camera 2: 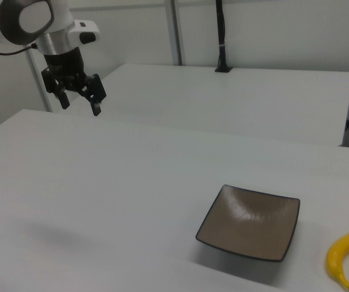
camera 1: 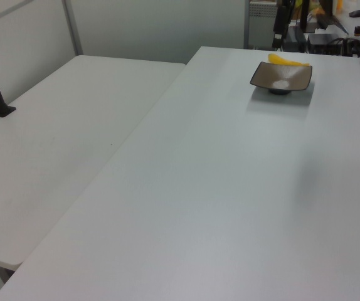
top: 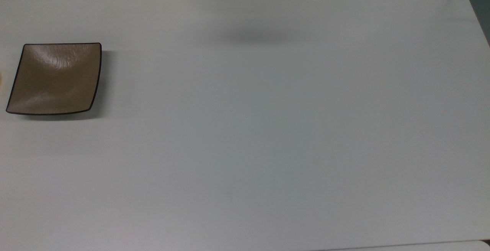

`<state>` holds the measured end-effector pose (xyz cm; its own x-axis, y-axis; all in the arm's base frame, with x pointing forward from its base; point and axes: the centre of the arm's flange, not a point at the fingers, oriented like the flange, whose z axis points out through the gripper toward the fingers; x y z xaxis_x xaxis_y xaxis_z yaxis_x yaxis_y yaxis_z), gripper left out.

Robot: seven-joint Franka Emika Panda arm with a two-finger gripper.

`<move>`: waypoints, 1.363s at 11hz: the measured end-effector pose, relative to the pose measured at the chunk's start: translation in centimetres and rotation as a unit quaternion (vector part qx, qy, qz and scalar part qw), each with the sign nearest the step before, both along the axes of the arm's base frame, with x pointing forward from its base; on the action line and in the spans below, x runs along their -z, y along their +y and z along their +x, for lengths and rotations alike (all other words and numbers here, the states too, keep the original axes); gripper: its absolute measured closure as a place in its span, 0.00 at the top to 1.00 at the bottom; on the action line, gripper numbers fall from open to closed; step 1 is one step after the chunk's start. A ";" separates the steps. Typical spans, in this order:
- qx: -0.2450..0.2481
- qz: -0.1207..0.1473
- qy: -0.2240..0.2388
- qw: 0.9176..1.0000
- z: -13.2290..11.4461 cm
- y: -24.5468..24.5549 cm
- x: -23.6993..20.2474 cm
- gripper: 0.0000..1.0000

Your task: Bananas placed on a ceramic plate

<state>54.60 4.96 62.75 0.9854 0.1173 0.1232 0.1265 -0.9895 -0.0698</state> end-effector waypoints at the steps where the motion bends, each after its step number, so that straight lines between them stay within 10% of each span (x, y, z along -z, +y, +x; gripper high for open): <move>1: -0.002 0.000 0.000 1.000 0.0 0.1 0.0 1.00; 15: 0.072 0.001 -0.027 0.997 1.1 -8.3 -1.8 1.00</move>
